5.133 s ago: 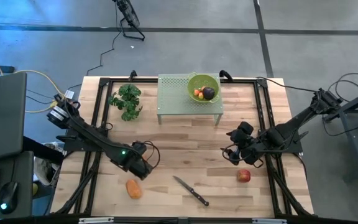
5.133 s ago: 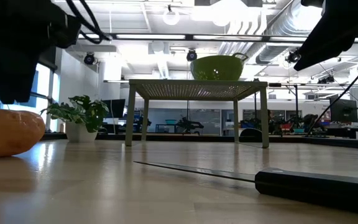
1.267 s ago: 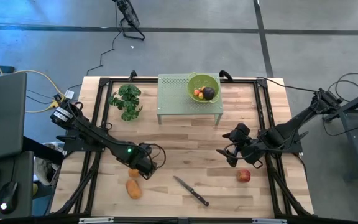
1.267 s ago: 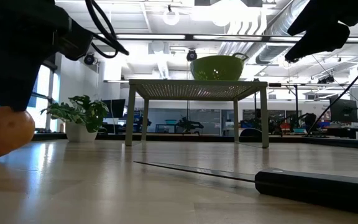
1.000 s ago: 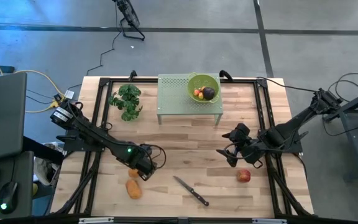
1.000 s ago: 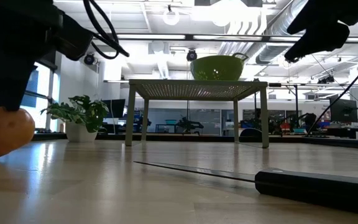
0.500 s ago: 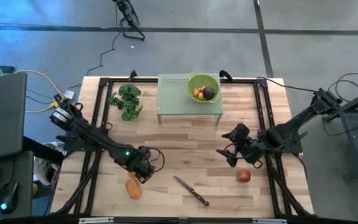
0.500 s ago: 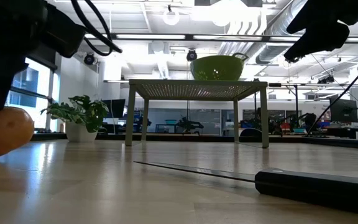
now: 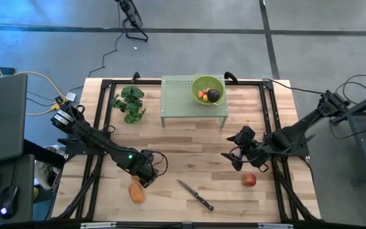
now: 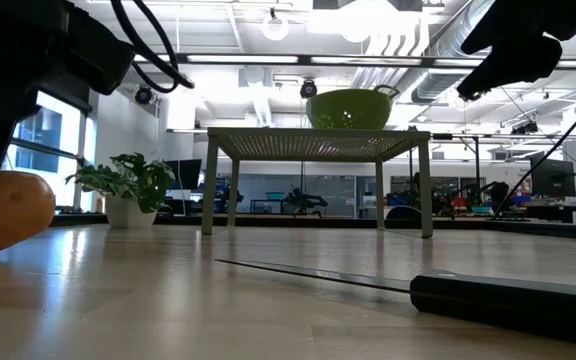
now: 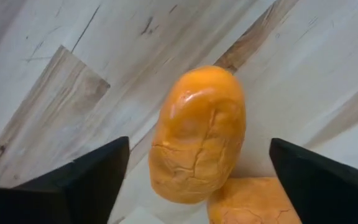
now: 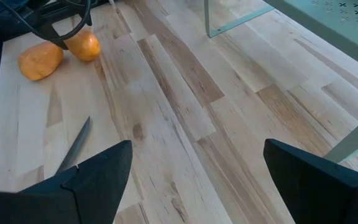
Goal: Pick & Place Fruit
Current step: Put the top potato into the green strainer bowl on the top shelf
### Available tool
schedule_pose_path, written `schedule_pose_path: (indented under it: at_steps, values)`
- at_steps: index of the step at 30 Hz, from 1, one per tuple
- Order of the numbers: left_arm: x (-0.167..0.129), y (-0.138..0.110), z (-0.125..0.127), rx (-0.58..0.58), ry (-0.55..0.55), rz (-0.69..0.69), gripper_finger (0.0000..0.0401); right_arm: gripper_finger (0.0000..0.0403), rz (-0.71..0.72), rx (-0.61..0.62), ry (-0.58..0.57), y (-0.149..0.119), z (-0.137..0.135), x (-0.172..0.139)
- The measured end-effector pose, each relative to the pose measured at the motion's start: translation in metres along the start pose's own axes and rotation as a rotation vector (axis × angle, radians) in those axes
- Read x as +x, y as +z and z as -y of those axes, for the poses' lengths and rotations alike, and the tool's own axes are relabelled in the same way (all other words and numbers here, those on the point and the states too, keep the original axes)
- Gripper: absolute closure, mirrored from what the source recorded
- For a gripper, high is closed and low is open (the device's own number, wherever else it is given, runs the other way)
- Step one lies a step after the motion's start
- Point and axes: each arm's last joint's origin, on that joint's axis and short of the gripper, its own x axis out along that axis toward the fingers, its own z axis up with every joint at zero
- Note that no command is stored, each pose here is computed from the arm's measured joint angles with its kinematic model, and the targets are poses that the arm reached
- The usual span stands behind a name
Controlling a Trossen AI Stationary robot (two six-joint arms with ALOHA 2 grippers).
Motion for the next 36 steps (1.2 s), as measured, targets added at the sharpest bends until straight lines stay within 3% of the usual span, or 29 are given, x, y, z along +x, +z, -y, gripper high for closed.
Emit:
schedule_pose_path:
  at_steps: [2,10,30,36]
  values:
    - [0.000,-0.002,0.000,0.025,0.003,-0.003,0.0009,0.0047,0.000,0.000,0.000,0.000,0.000,0.000]
    - [0.002,-0.002,0.001,0.031,0.007,-0.002,0.0041,0.0047,0.000,0.000,0.000,0.000,0.000,0.000]
    - [0.044,0.001,0.013,0.105,0.083,-0.070,0.0043,0.0047,0.000,0.000,0.000,0.000,0.000,0.000]
    - [0.047,0.002,0.014,0.131,0.099,-0.057,0.0089,0.0047,0.000,0.000,0.000,0.000,0.000,0.000]
